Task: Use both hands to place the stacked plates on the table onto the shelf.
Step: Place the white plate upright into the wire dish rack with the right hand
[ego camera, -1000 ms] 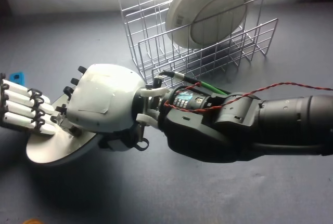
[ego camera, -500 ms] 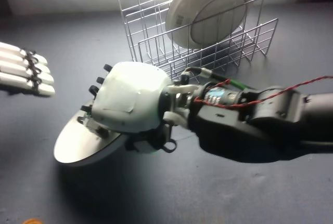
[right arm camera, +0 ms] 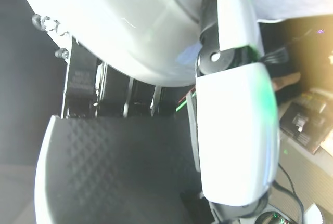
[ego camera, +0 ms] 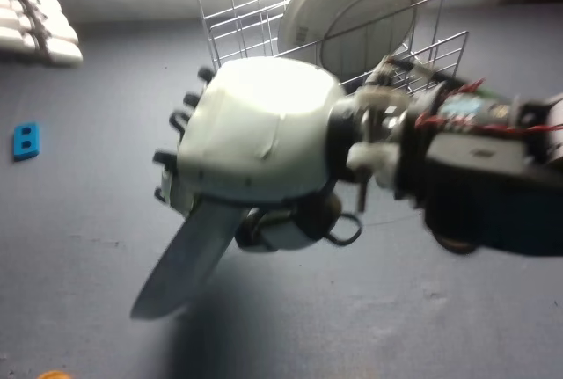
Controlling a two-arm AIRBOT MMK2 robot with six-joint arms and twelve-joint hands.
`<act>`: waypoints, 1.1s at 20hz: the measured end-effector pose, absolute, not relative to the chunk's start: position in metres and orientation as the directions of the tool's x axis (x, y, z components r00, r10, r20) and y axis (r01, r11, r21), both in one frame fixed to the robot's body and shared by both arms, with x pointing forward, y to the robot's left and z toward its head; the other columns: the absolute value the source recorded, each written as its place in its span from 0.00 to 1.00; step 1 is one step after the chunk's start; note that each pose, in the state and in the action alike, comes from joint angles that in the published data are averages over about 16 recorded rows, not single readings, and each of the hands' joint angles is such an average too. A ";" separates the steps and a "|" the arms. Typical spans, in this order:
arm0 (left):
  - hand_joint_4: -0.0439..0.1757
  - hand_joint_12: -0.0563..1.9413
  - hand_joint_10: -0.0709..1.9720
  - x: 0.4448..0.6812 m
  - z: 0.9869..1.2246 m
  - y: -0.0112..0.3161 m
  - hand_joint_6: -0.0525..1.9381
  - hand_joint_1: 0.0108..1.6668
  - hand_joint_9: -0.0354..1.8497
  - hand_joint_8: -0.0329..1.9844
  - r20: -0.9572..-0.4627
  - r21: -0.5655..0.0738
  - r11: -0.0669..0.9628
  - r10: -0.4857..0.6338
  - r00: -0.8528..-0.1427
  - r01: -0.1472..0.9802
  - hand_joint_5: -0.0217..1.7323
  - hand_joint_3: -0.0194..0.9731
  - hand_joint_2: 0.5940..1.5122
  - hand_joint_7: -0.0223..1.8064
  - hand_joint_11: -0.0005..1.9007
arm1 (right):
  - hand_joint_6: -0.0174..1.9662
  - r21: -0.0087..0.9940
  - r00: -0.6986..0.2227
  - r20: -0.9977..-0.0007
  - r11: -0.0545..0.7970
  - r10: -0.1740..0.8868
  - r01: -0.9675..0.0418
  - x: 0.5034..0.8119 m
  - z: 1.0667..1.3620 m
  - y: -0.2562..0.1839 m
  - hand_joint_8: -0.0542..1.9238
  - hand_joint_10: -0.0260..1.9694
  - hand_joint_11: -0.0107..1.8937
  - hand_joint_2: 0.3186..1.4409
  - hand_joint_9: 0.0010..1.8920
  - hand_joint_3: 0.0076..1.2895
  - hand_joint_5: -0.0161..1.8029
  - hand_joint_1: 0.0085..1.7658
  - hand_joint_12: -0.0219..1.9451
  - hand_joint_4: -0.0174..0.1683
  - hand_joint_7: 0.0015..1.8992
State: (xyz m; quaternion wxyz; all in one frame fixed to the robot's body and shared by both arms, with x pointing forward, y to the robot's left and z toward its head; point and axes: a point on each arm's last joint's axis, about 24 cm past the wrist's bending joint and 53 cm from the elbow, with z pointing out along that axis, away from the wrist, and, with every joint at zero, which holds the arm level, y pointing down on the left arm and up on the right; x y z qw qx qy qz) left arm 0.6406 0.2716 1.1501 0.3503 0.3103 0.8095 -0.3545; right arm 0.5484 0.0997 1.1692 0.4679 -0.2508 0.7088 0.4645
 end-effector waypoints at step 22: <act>0.19 0.03 0.04 0.632 1.175 0.261 0.03 0.00 0.03 0.01 -0.822 -0.328 0.529 0.248 -0.513 0.782 0.02 0.03 0.53 0.02 0.01 | 0.43 0.695 -0.557 -0.713 0.533 0.425 -0.483 0.643 1.263 -0.025 0.35 0.01 0.48 0.57 0.69 0.00 0.58 0.69 0.55 0.21 0.62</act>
